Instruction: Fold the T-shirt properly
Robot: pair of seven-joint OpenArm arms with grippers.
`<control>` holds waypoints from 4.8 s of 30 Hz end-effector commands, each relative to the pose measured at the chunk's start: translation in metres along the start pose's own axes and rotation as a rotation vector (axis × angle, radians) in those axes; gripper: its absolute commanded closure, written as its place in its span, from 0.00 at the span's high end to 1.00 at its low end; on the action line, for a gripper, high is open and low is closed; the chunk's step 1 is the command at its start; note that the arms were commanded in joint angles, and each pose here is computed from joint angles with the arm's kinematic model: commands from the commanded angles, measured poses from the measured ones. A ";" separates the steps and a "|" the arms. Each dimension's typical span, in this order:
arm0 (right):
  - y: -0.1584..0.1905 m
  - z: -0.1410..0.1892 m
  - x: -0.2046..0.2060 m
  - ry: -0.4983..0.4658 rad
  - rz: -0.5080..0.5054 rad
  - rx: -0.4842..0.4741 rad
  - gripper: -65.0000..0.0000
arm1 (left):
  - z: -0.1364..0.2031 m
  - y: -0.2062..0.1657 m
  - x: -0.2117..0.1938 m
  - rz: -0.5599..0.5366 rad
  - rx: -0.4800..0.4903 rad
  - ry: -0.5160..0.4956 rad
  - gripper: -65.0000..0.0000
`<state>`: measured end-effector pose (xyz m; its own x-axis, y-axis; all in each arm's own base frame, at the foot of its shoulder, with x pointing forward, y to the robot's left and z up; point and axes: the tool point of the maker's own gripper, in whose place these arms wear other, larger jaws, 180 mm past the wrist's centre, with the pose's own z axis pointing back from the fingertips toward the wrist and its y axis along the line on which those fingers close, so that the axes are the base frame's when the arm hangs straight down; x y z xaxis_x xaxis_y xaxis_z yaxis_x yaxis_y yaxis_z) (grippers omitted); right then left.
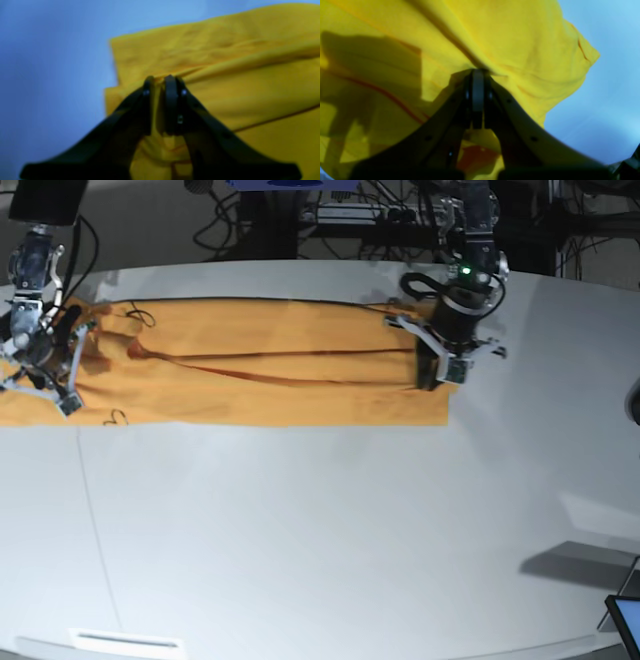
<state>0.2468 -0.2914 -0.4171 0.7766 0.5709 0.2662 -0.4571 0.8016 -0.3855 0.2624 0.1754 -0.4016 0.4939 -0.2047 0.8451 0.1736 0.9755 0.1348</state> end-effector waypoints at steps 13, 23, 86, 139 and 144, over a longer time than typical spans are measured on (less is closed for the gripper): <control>-0.002 0.000 0.031 -0.033 0.038 0.018 0.00 | -0.027 0.026 -0.011 -0.016 0.055 0.064 0.11; -0.006 -0.001 0.041 -0.052 0.038 0.014 0.00 | -0.049 0.020 0.007 -0.020 0.031 0.035 0.11; 0.008 -0.003 0.023 -0.018 0.046 0.040 0.00 | 0.055 0.127 0.023 0.715 -0.247 -0.129 0.79; 0.008 -0.003 0.023 -0.017 0.046 0.040 0.00 | -0.011 0.047 0.013 1.125 -0.355 0.114 0.63; 0.008 -0.003 0.022 -0.017 0.045 0.040 0.00 | -0.011 0.049 0.016 1.147 -0.335 0.117 0.63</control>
<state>0.2671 -0.2695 -0.4152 0.7433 0.6023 0.2912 -0.4941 0.7877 -0.3679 0.2881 0.2234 -0.3888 0.5627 0.7521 0.3431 -0.2194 0.5361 -0.8151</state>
